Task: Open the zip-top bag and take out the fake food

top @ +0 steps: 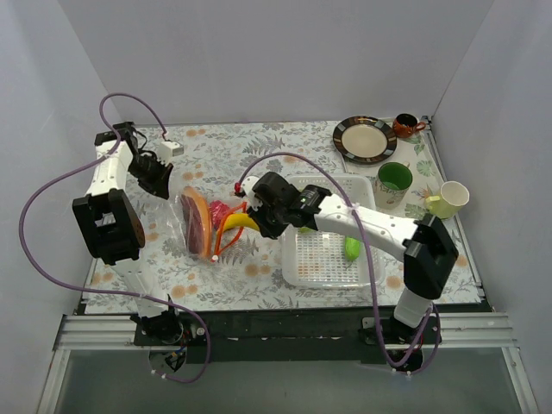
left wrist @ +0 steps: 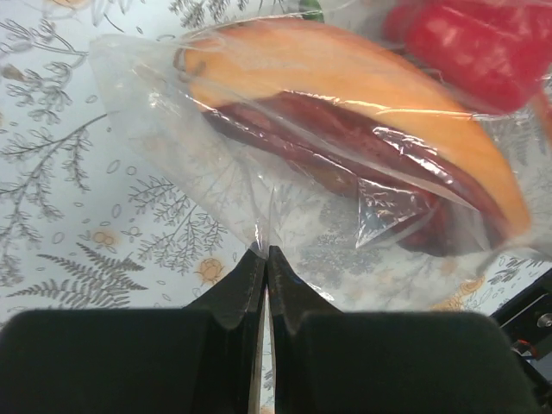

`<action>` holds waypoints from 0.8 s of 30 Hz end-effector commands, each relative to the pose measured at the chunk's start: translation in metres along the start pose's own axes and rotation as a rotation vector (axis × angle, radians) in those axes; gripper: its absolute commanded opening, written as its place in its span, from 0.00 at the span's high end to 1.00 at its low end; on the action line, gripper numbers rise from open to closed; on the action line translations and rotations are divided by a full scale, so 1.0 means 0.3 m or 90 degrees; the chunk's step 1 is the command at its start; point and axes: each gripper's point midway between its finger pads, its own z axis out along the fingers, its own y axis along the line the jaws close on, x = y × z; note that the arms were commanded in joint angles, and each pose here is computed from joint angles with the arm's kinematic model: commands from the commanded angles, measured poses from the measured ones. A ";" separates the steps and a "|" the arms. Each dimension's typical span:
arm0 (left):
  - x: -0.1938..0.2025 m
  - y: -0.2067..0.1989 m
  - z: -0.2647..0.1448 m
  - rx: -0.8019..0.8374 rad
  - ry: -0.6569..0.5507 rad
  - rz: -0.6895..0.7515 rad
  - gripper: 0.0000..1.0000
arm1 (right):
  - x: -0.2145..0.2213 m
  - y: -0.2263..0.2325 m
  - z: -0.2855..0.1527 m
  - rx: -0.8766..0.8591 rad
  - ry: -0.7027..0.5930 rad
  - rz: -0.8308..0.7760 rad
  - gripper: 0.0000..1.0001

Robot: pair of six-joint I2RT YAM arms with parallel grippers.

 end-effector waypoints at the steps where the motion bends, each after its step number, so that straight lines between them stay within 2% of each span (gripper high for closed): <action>1: 0.014 0.004 0.002 -0.023 0.002 0.002 1.00 | 0.027 -0.042 -0.197 0.065 0.013 0.055 0.99; 3: 0.026 0.008 0.011 -0.026 0.008 0.002 1.00 | 0.060 -0.093 -0.261 0.123 0.039 0.068 0.99; 4: 0.030 0.012 0.014 -0.030 0.013 0.004 1.00 | 0.131 -0.147 -0.296 0.191 0.090 0.079 0.99; 6: 0.038 0.012 0.021 -0.028 0.017 0.007 1.00 | 0.177 -0.218 -0.340 0.264 0.098 0.100 0.99; 7: 0.040 0.009 0.022 -0.027 0.019 0.007 1.00 | 0.243 -0.273 -0.351 0.323 0.117 0.106 0.99; 9: 0.030 0.008 0.017 -0.026 0.017 0.010 1.00 | 0.264 -0.351 -0.389 0.371 0.067 0.184 0.99; 10: 0.027 -0.001 0.013 -0.021 0.019 0.009 1.00 | 0.346 -0.391 -0.386 0.411 0.086 0.195 0.99; 11: 0.009 -0.017 0.010 -0.011 0.012 0.012 1.00 | 0.330 -0.422 -0.403 0.433 0.034 0.229 0.99; 13: -0.025 -0.043 -0.015 -0.002 0.004 0.017 1.00 | 0.385 -0.498 -0.430 0.501 0.021 0.259 0.98; 14: -0.051 -0.066 -0.017 0.006 -0.002 0.026 1.00 | 0.410 -0.514 -0.417 0.516 0.020 0.265 0.89; 15: -0.064 -0.089 -0.028 0.014 -0.003 0.027 1.00 | 0.419 -0.525 -0.418 0.527 0.023 0.263 0.61; 17: -0.086 -0.129 -0.025 0.026 -0.005 0.020 1.00 | 0.415 -0.549 -0.423 0.558 0.039 0.251 0.34; 18: -0.083 -0.150 -0.018 0.035 -0.001 0.015 1.00 | 0.427 -0.551 -0.434 0.569 0.065 0.242 0.05; 19: -0.087 -0.167 -0.020 0.035 -0.002 0.010 1.00 | 0.418 -0.557 -0.427 0.574 0.078 0.238 0.02; 24: -0.133 -0.227 -0.046 0.039 0.000 0.018 1.00 | 0.221 -0.507 -0.434 0.508 -0.007 0.222 0.02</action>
